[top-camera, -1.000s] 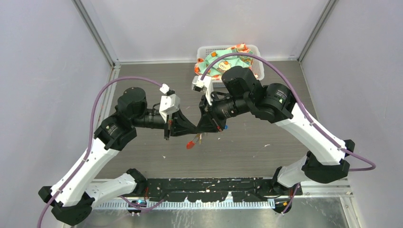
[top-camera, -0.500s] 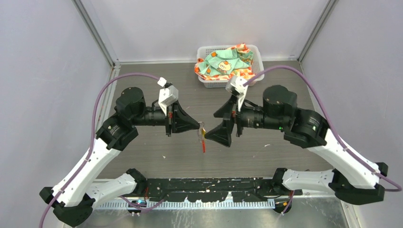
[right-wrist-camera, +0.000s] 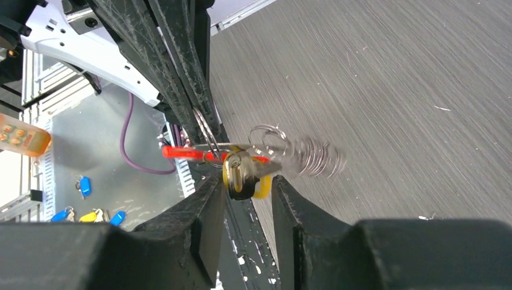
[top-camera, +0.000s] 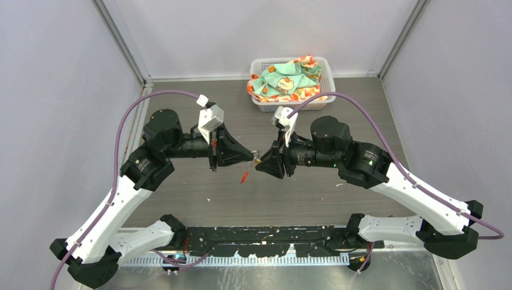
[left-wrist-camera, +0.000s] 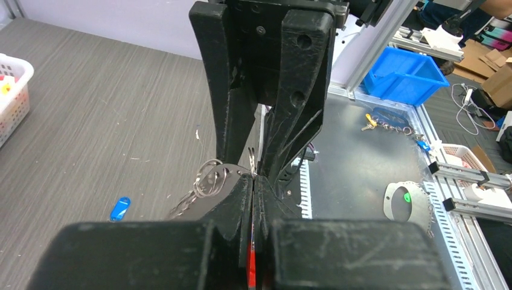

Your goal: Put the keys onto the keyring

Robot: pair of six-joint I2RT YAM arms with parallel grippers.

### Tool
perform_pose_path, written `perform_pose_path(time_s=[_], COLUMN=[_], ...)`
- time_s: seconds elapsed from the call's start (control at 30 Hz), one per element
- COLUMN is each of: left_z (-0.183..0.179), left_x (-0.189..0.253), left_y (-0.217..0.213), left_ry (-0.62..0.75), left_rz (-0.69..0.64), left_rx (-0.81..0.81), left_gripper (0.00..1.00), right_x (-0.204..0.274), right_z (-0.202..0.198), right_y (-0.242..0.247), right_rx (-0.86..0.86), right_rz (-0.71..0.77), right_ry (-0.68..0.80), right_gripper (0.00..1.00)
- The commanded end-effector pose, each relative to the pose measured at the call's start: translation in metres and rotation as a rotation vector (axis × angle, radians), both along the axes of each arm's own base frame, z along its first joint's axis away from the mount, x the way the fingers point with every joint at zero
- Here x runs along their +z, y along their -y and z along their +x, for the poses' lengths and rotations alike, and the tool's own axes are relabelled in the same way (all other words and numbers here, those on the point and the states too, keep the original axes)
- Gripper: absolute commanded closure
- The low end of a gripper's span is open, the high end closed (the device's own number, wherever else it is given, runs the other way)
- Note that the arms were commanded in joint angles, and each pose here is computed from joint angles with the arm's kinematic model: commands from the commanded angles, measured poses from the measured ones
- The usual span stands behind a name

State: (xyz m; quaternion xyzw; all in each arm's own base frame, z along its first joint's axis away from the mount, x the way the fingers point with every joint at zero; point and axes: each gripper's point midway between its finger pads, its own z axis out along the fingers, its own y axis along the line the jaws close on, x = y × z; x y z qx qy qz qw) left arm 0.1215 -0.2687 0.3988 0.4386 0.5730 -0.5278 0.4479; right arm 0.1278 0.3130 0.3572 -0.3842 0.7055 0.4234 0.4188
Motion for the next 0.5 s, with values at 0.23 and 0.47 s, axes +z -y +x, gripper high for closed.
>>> perform_pose_path(time_s=[0.23,0.47], left_z=[-0.004,0.001], left_x=[0.028,0.025], left_y=[-0.005,-0.006], left_ry=[0.097,0.142], left_rz=[-0.065,-0.052], left_rx=[0.005,0.019], left_gripper=[1.0,1.0], right_x=[0.028,0.019], right_z=[0.001,-0.004], right_y=[0.0,0.025], right_rx=[-0.02,-0.077], right_rz=[0.122,0.124], right_ry=[0.031,0.033], right_gripper=[0.63,0.45])
